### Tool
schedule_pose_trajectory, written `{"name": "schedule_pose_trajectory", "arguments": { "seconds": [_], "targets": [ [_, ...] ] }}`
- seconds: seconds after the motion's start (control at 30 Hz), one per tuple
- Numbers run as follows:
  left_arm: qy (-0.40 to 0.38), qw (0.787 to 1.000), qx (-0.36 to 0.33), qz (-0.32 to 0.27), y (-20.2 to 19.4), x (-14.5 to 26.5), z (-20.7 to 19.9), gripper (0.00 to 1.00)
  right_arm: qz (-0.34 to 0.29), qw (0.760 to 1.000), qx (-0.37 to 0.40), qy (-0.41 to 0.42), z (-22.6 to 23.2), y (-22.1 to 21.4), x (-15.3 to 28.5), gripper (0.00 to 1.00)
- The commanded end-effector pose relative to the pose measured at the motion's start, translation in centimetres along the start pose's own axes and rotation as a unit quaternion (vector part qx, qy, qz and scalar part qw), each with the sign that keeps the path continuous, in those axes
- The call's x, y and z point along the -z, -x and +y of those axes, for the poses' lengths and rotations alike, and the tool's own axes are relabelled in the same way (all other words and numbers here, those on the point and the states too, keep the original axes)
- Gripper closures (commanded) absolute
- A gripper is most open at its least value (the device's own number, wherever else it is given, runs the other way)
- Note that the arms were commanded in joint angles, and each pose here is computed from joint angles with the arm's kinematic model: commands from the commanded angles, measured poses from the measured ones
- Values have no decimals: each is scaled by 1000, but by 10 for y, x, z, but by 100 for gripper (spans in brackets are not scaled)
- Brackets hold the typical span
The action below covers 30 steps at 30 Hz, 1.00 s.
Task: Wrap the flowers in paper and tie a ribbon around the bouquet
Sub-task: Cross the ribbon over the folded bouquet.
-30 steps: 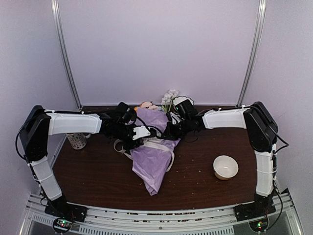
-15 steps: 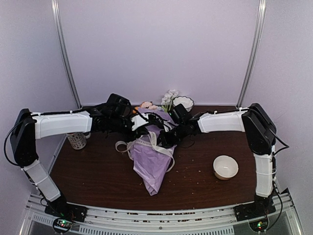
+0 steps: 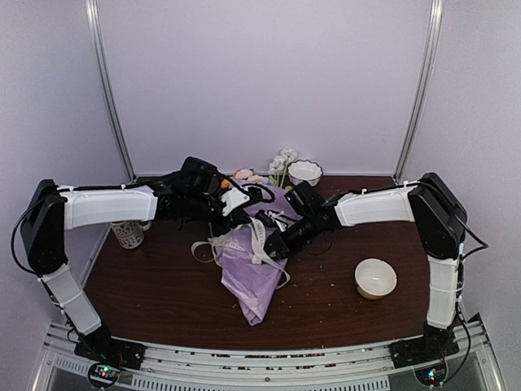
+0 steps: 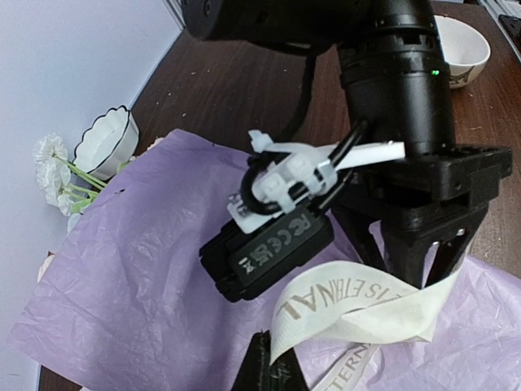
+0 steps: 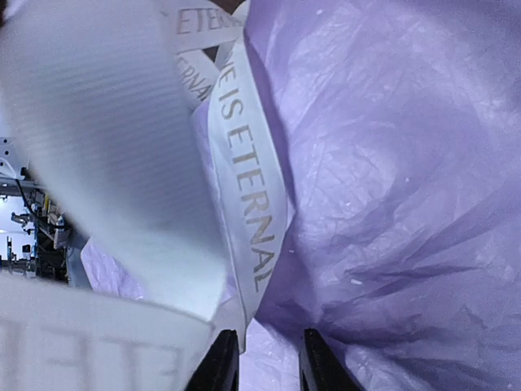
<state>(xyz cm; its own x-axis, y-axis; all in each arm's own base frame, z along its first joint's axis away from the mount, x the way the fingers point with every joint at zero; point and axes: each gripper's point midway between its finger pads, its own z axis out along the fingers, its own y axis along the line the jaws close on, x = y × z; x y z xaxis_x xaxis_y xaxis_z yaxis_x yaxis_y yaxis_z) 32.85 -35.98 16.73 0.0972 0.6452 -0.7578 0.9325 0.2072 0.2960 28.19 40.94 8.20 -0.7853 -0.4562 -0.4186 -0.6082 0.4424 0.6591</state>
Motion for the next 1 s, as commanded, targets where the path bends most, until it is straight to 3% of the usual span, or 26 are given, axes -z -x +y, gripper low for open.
{"name": "schedule_pose_trajectory", "arguments": {
  "seconds": [0.0,0.13,0.3,0.77,0.97],
  "targets": [
    [17,1000,7,-22,9,-5,14,100,2,998,45,35,28,0,16,70],
    [22,999,27,-20,2,-11,21,100,2,999,49,13,23,-1,23,66],
    [22,999,34,-24,0,-16,25,100,-46,999,19,-17,2,15,40,60],
    [13,994,106,-6,-36,-61,42,100,-155,982,-52,-97,-27,47,72,65],
    [6,993,121,3,-47,-65,36,100,-204,974,-27,-91,-1,37,86,62]
  ]
}}
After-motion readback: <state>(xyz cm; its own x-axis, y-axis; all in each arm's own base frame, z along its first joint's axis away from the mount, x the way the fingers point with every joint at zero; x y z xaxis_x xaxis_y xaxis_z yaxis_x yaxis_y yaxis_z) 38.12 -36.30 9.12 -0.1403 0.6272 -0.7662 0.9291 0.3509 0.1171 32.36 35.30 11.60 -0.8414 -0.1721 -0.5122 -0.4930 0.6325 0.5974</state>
